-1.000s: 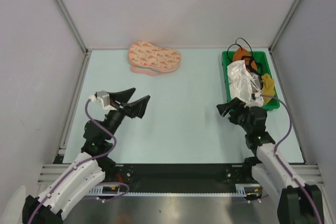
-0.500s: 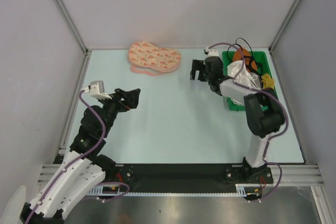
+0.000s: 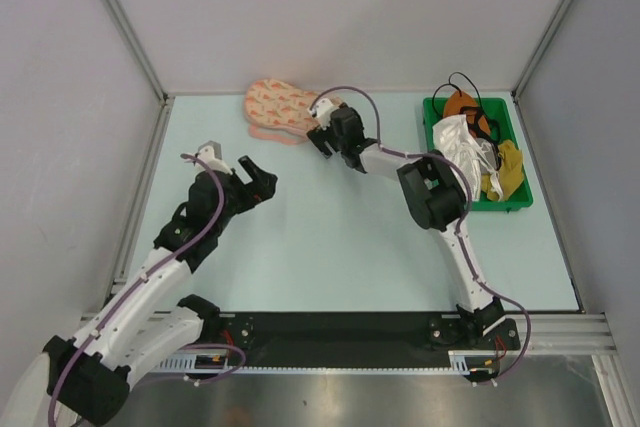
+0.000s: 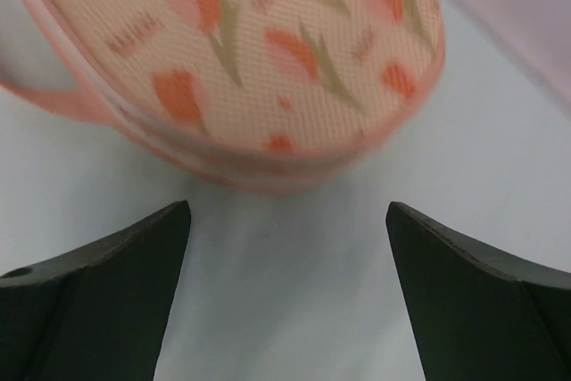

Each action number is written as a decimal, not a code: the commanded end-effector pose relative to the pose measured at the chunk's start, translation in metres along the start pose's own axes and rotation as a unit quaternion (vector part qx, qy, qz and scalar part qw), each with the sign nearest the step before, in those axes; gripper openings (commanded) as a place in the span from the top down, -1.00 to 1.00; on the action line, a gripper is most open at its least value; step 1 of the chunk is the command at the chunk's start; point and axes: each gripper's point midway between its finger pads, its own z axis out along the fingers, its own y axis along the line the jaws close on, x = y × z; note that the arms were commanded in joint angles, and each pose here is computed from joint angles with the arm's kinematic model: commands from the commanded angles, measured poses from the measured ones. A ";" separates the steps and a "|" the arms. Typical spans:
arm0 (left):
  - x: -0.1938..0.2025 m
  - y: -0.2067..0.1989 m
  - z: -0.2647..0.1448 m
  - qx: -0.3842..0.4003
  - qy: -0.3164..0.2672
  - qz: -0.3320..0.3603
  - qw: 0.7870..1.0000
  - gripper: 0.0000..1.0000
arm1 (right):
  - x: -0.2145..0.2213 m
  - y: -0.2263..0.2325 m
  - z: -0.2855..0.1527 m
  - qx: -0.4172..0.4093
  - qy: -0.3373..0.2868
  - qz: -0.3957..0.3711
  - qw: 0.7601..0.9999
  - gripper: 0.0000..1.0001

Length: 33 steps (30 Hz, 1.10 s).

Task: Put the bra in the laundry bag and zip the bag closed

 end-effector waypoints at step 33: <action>0.060 0.047 0.004 -0.009 0.181 -0.173 0.968 -0.61 | 0.023 0.229 -0.266 -0.219 0.182 0.303 0.909 1.00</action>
